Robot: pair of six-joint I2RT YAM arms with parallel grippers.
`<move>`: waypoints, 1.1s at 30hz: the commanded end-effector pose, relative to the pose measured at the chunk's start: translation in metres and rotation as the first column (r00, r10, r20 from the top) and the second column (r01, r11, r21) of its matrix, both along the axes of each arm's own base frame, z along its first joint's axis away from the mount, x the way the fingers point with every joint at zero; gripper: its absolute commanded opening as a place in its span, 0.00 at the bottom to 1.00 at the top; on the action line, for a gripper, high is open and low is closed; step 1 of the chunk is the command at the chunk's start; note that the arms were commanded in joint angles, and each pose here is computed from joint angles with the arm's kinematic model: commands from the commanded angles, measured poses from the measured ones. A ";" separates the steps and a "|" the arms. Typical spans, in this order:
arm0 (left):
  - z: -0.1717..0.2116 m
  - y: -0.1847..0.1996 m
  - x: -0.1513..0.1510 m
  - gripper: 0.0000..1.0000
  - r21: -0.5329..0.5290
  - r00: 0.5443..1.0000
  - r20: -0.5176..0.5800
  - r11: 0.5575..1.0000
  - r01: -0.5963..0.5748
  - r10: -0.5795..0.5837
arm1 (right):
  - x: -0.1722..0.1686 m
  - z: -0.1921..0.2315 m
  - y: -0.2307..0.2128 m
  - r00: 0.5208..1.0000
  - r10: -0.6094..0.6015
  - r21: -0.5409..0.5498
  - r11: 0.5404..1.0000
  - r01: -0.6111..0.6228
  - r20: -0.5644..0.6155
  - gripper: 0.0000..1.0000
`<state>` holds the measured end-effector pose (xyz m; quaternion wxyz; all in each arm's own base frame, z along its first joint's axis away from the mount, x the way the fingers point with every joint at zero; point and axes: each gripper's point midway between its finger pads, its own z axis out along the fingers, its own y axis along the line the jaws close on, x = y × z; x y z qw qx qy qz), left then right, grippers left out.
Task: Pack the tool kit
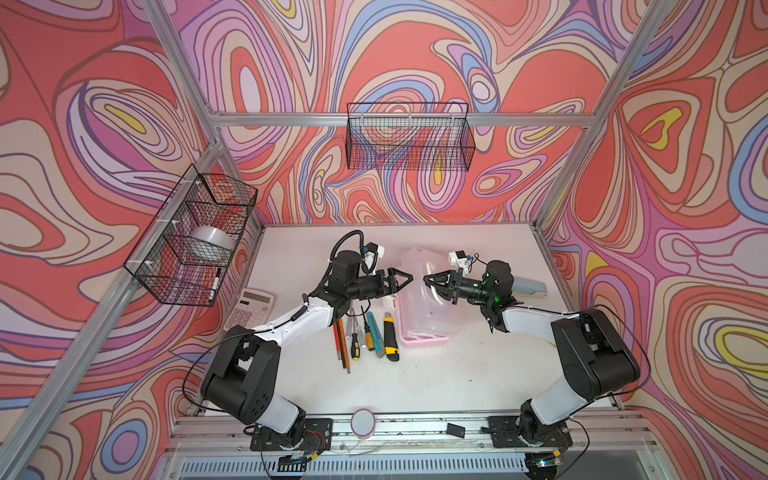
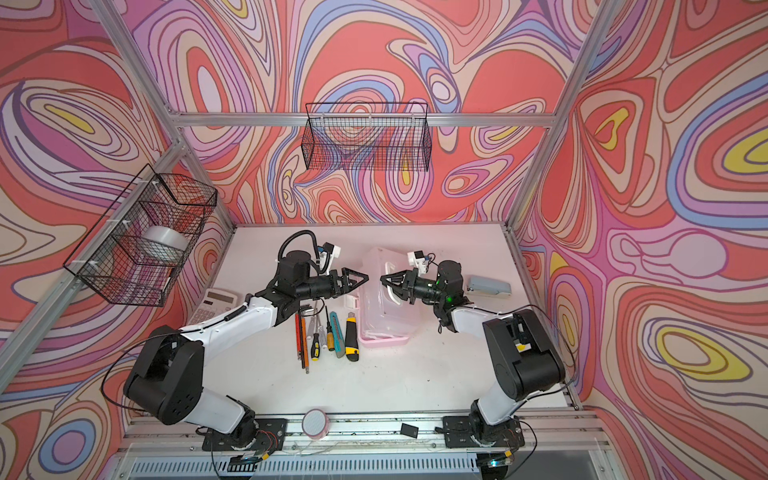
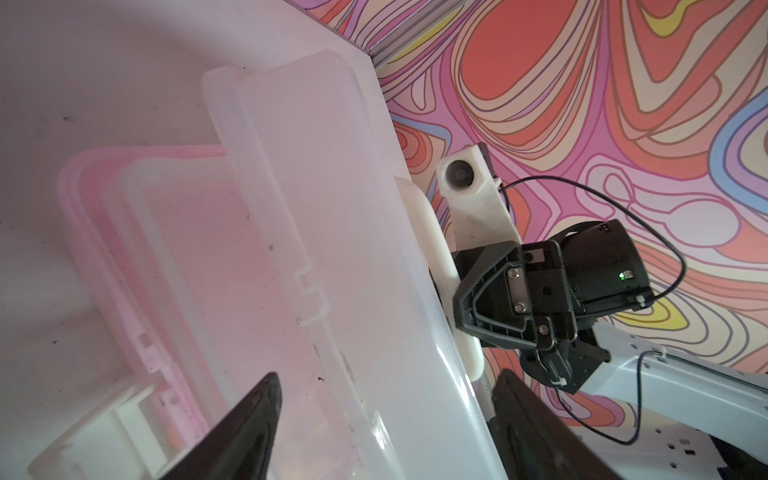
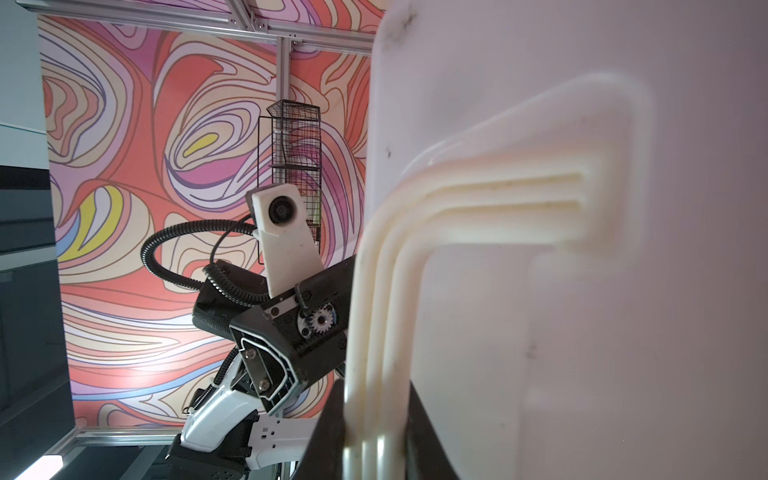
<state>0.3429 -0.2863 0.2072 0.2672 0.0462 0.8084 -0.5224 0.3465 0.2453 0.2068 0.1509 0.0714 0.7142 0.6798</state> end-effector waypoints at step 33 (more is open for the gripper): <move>0.006 -0.036 0.033 0.83 -0.051 0.999 0.025 0.998 0.026 -0.025 | -0.010 0.014 -0.012 0.995 0.000 -0.181 0.983 0.018 0.097 0.67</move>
